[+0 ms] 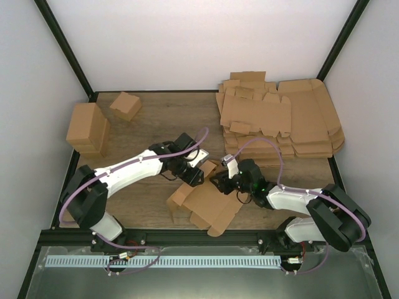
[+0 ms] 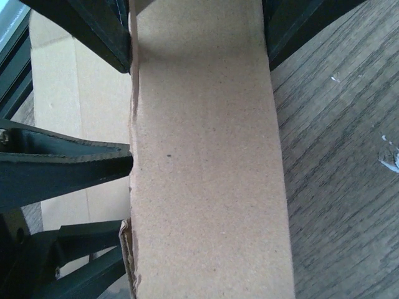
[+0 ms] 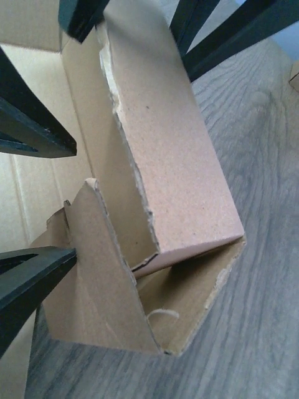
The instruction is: Fold the paper box
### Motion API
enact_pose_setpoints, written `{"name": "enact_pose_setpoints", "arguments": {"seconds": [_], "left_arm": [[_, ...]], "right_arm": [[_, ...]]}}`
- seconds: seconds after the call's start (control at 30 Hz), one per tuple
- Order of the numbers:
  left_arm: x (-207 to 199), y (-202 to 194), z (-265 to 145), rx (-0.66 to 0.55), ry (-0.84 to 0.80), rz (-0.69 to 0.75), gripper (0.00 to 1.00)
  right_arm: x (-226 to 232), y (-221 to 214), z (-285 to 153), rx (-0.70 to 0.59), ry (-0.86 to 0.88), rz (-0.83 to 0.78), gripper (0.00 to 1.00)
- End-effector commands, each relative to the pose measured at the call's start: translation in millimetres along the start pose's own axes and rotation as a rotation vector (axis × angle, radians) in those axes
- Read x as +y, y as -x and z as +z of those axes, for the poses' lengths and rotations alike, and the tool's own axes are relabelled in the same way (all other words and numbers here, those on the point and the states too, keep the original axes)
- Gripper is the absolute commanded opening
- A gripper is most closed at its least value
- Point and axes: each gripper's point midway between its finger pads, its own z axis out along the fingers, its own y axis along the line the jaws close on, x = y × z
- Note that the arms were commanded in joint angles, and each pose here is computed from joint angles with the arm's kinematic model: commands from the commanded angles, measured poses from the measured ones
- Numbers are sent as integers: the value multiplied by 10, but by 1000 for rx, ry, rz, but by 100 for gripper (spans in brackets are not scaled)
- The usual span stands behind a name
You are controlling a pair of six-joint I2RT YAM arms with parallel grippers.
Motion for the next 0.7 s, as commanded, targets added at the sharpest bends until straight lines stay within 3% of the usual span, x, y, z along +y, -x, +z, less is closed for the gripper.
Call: {"name": "enact_pose_setpoints", "arguments": {"seconds": [0.0,0.23,0.67], "left_arm": [[-180,36,9,19,-51,60,52],[-266,31,58,40,-71,78,52],[-391,-38,141,105,-42,98,52]], "right_arm": [[164,272,5,-98,64,-124,42],[218,281,48,-138,109,-177,38],[28,308,120,-241,39,-146,25]]}}
